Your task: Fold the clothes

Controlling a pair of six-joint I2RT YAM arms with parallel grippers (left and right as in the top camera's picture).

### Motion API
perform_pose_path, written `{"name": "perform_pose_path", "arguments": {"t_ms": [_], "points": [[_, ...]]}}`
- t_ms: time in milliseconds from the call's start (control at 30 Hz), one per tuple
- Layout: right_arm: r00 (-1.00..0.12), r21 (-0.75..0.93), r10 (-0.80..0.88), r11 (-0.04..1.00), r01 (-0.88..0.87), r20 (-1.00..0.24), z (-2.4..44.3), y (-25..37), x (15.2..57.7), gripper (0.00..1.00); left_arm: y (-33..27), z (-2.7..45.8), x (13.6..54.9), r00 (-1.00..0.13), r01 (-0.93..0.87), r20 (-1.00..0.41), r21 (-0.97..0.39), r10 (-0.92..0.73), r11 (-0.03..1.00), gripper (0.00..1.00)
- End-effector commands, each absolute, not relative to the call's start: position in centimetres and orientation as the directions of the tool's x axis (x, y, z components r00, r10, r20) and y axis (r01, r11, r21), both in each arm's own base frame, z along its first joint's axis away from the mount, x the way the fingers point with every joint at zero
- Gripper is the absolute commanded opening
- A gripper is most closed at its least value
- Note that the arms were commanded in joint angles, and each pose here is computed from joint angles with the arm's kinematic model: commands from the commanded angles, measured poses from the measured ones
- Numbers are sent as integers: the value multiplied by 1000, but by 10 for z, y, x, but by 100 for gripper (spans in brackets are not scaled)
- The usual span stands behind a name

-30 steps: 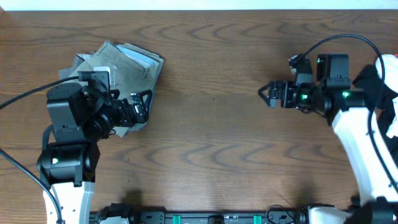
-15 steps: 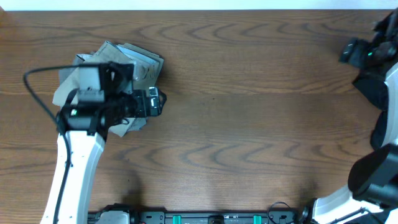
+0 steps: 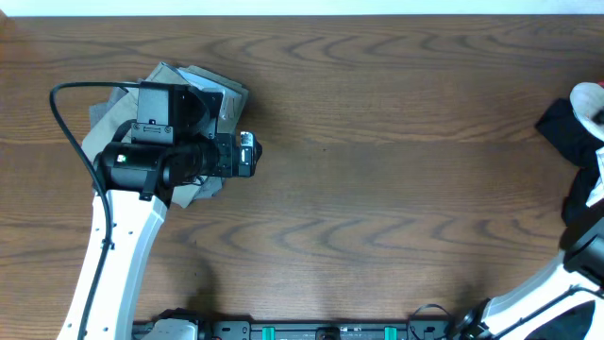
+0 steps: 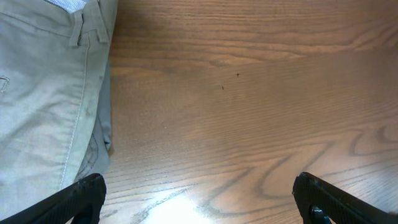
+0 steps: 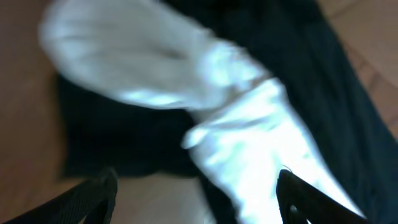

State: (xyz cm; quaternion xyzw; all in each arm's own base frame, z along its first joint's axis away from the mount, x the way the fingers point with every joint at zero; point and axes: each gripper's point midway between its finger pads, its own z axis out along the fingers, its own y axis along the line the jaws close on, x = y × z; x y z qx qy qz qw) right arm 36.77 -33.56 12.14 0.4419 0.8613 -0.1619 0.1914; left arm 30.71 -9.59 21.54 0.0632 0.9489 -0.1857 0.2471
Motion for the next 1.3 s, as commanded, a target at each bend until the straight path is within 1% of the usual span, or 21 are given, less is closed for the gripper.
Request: {"name": "perform_pose_path", "arguments": {"t_ms": [0, 133, 233, 333, 367, 433, 467, 500, 533, 600, 633, 767, 867, 933, 1000, 1100, 1200, 1267], "points": [[-457, -89, 764, 472, 877, -456, 111, -367, 341, 76, -95, 223, 308, -854, 230, -519, -298, 45, 926, 98], [-412, 14, 810, 459, 888, -417, 97, -378, 333, 74, -95, 224, 310, -851, 232, -524, -297, 45, 926, 98], [-400, 33, 831, 446, 895, -386, 83, -383, 327, 71, -95, 226, 313, -841, 237, -539, -296, 43, 925, 98], [-405, 29, 840, 444, 896, -362, 67, -384, 327, 60, -96, 229, 317, -831, 243, -555, -293, 42, 925, 98], [-406, 37, 842, 447, 894, -355, 63, -383, 328, 58, -96, 230, 318, -829, 244, -558, -293, 42, 924, 98], [-410, 70, 843, 460, 885, -347, 59, -380, 335, 49, -96, 230, 319, -826, 245, -563, -293, 41, 924, 98], [-419, 100, 840, 477, 873, -345, 59, -377, 341, 40, -96, 230, 319, -825, 245, -563, -293, 41, 924, 98], [-428, 125, 834, 494, 861, -347, 61, -375, 346, 24, -96, 230, 319, -825, 246, -563, -292, 41, 924, 98], [-432, 157, 829, 508, 847, -354, 65, -372, 352, 14, -96, 230, 319, -825, 246, -563, -292, 41, 924, 98], [-431, 206, 823, 525, 826, -370, 79, -367, 359, 4, -96, 230, 319, -825, 246, -563, -292, 41, 924, 98], [-428, 232, 818, 534, 813, -383, 89, -365, 364, 1, -96, 230, 319, -825, 246, -563, -293, 41, 924, 98], [-416, 385, 774, 610, 693, -478, 162, -340, 389, 1, -96, 230, 319, -825, 246, -563, -292, 41, 924, 98], [-411, 492, 721, 686, 536, -558, 231, -302, 404, 1, -96, 230, 319, -825, 246, -563, -292, 41, 924, 98], [-410, 524, 676, 736, 429, -613, 274, -272, 410, 1, -96, 230, 319, -825, 246, -563, -292, 41, 924, 98], [-413, 528, 634, 773, 351, -654, 305, -241, 414, 1, -96, 230, 319, -826, 245, -563, -292, 41, 924, 98], [-454, 516, 569, 820, 248, -686, 329, -188, 427, 1, -96, 231, 319, -825, 245, -563, -292, 41, 924, 98], [-534, 518, 502, 845, 134, -681, 329, -124, 446, 1, -96, 232, 318, -824, 246, -566, -292, 40, 924, 98], [-597, 520, 449, 852, 61, -665, 321, -78, 459, 1, -96, 234, 317, -820, 248, -571, -291, 40, 924, 98]]}}
